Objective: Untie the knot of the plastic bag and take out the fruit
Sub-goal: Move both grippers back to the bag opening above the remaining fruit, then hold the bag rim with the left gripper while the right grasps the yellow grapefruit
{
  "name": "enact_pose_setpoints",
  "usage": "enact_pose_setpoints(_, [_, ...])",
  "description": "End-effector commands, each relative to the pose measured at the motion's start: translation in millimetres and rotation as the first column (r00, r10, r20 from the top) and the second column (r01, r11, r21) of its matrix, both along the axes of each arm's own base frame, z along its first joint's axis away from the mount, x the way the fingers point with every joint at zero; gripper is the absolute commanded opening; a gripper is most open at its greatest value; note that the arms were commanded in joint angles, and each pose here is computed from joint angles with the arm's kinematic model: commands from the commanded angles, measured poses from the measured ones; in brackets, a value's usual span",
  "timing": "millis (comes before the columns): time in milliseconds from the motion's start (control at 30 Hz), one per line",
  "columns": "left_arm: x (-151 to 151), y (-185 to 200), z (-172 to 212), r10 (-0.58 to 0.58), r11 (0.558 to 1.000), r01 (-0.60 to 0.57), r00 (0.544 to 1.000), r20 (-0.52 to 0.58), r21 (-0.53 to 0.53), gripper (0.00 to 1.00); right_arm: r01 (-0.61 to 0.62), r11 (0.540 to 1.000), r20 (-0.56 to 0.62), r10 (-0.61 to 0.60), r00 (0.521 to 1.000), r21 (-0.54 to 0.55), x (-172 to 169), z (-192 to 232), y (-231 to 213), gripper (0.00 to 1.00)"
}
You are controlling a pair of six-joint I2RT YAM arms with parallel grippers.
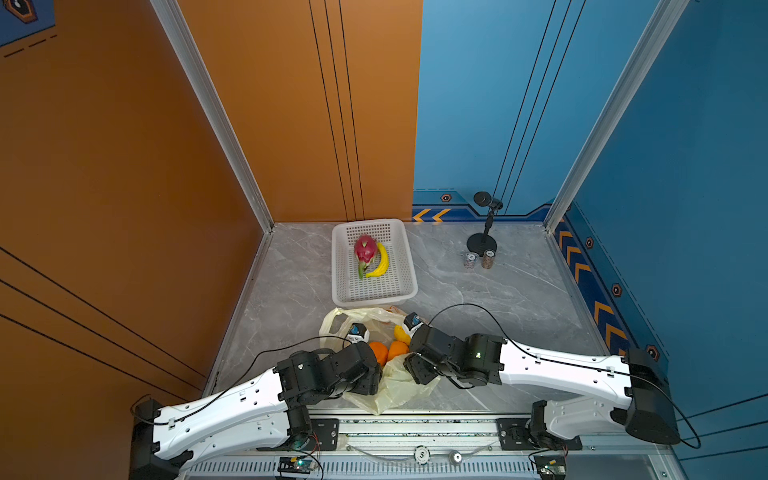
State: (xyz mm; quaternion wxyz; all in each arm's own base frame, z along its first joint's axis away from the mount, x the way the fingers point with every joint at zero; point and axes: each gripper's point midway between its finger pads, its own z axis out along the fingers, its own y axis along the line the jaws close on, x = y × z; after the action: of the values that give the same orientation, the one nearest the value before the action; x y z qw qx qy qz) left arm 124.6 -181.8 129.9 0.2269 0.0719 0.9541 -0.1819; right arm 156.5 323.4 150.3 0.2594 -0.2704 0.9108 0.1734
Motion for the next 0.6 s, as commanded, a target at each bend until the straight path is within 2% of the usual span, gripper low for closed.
enact_pose_setpoints(0, [9, -3, 6, 0.019, 1.0, -0.018, 0.998, 0.062, -0.014, 0.75, 0.091, 0.996, 0.068, -0.092, 0.993, 0.023, 21, 14, 13, 0.63])
enact_pose_setpoints(100, [14, -2, 13, 0.023, 1.0, -0.021, 0.995, 0.098, -0.014, 0.75, 0.128, 0.991, 0.103, -0.131, 0.986, 0.035, 35, 14, 27, 0.64])
enact_pose_setpoints(333, [17, 5, 17, 0.026, 0.999, -0.022, 0.99, 0.138, -0.025, 0.75, 0.208, 0.977, 0.178, -0.196, 0.964, -0.053, 69, -1, 32, 0.65])
enact_pose_setpoints(567, [21, 10, 22, 0.033, 0.999, -0.028, 0.986, 0.163, -0.036, 0.75, 0.276, 0.951, 0.194, -0.247, 0.949, -0.138, 97, -18, 22, 0.73])
